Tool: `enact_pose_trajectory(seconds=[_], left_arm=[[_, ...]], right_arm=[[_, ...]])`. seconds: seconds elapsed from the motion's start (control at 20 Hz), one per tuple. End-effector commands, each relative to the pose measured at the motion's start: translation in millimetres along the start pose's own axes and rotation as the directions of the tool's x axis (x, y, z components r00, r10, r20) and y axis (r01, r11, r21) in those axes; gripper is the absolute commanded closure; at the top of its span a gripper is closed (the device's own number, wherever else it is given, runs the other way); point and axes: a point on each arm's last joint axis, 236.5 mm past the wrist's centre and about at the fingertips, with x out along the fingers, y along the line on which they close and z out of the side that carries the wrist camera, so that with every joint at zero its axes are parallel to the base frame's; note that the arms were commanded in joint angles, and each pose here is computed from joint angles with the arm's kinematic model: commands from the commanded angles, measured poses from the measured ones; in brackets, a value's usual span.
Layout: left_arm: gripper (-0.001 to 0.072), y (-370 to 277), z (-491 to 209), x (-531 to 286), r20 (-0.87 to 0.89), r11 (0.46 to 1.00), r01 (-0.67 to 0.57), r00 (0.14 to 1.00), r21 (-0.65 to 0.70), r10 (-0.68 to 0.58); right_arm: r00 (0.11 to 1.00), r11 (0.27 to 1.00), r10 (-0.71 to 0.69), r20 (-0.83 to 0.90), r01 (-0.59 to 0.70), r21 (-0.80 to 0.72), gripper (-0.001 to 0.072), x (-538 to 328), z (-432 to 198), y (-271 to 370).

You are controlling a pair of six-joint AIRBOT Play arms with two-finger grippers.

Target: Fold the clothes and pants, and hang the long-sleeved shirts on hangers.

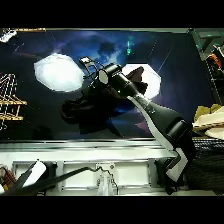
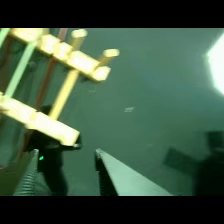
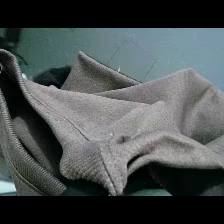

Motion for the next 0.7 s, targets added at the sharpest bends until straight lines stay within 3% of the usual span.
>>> enact_pose_trajectory(seconds=[0.0,0.3,0.65], left_arm=[[0.0363,27,-7,24,-0.043,0.999,-0.045,0.998,0.014,0.046],[0.0363,49,27,40,0.085,0.993,-0.116,0.99,0.007,0.115],[0.0364,51,32,77,0.03,0.994,-0.092,0.995,0.054,0.09]], right_arm=[[1.0,1.0,0.0,0.005,0.0,-0.01,0.0677,0,1,0],[1.0,1.0,0.001,0.008,0.0,-0.027,0.0677,0,2,1],[1.0,1.0,0.005,0.011,-0.005,-0.025,0.0677,0,2,2]])
